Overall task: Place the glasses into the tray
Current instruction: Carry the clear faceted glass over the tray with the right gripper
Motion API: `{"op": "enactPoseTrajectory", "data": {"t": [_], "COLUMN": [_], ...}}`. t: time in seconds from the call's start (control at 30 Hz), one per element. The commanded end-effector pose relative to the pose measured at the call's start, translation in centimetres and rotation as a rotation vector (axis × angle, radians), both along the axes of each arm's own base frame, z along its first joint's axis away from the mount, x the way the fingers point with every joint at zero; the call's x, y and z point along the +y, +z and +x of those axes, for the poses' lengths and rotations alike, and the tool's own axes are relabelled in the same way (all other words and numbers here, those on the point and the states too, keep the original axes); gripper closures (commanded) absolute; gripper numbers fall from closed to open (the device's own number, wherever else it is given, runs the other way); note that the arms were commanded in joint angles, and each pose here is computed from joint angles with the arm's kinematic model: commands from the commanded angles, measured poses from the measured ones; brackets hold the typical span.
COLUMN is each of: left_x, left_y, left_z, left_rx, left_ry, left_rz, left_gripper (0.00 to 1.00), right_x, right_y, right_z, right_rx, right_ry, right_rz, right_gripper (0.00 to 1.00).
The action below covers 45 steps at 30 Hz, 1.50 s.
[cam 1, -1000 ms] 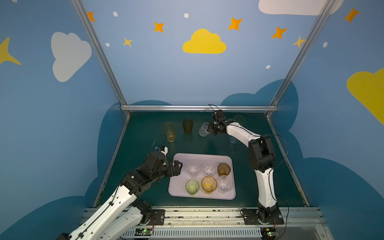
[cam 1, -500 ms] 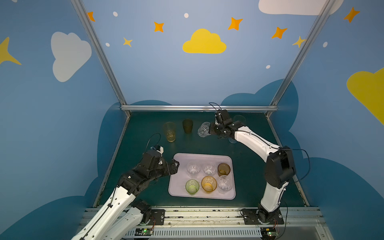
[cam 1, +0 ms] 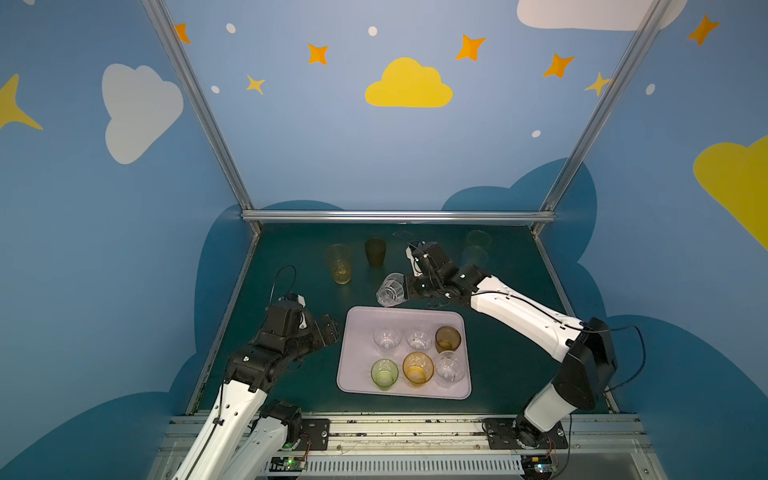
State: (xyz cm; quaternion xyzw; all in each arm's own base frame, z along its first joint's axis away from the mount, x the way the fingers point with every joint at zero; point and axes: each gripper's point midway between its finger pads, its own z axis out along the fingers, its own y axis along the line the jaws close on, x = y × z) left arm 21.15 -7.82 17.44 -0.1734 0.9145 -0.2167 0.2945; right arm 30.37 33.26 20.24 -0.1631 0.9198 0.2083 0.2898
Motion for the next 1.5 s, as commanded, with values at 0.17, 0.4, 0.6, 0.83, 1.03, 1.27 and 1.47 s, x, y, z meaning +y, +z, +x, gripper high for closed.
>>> {"op": "enactPoseTrajectory", "data": {"t": [0.17,0.4,0.6,0.83,1.03,1.27,1.47], "left_x": [0.6,2.0,3.3,4.7,5.1,5.5,5.6], "left_y": [-1.3,-1.2,-1.4,-1.2,-1.2,-1.3,-1.2], "left_z": [0.5,1.0,1.2,1.3,1.4,1.3,1.3], "left_rx": [0.074,0.063,0.058,0.050,0.046,0.048,0.047], "left_ry": [0.038,0.101,0.152,0.211,0.232,0.255,0.260], "left_rz": [-0.046,-0.067,-0.054,-0.032,-0.036,-0.031,-0.030], "left_gripper": [0.00,0.00,0.00,0.00,0.00,0.00,0.00], "right_x": [2.1,3.9,5.5,6.9,8.3,9.7,10.3], "right_y": [3.0,3.2,2.7,0.7,-0.6,-2.1,-3.7], "right_z": [-5.9,-9.4,-11.6,-13.3,-14.5,-15.1,-15.3], "right_rx": [-0.046,-0.040,-0.043,-0.031,-0.008,0.023,0.050], "right_ry": [0.155,0.218,0.248,0.269,0.299,0.307,0.297], "right_rz": [0.020,0.016,-0.011,-0.094,-0.113,-0.109,-0.121], "right_gripper": [1.00,1.00,1.00,1.00,1.00,1.00,1.00]}}
